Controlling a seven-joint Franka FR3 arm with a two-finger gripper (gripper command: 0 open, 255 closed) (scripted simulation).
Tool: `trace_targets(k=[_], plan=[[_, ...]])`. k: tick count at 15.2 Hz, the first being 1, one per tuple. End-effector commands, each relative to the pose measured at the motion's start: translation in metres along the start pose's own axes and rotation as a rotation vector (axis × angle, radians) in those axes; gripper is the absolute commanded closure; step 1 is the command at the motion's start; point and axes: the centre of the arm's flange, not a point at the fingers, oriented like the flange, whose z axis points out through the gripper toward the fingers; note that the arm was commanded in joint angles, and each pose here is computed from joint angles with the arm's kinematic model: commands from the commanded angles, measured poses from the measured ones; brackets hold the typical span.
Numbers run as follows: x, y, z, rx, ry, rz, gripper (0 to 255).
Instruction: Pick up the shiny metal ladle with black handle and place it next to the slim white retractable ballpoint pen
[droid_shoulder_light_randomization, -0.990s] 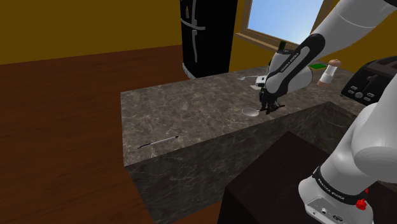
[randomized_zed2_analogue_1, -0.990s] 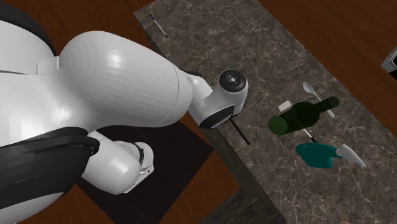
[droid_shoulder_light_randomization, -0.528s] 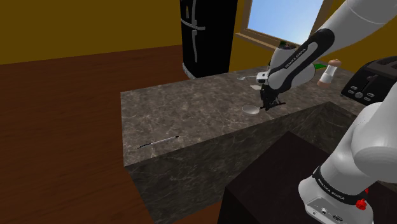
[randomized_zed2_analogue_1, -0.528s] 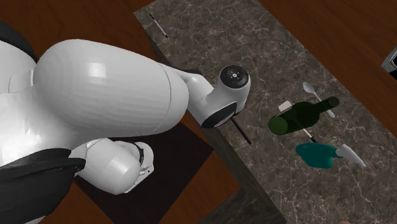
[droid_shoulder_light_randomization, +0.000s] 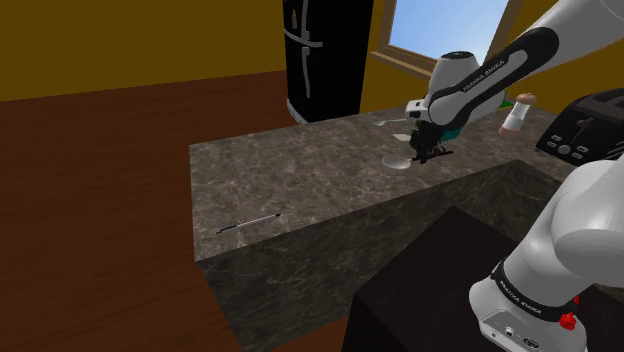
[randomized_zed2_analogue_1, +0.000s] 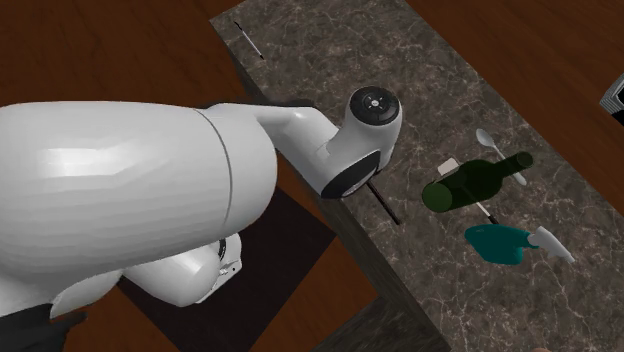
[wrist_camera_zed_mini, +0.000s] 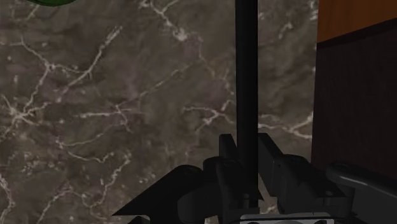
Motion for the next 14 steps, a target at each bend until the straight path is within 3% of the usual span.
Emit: trace_targets(k=[1,8,14], plan=[[-0.002,0.000,-0.010,0.001,0.000,0.000,255],[-0.006,0.004,-0.046,0.001,0.000,0.000,255],[0.072,0.002,-0.056,0.001,0.000,0.000,255]])
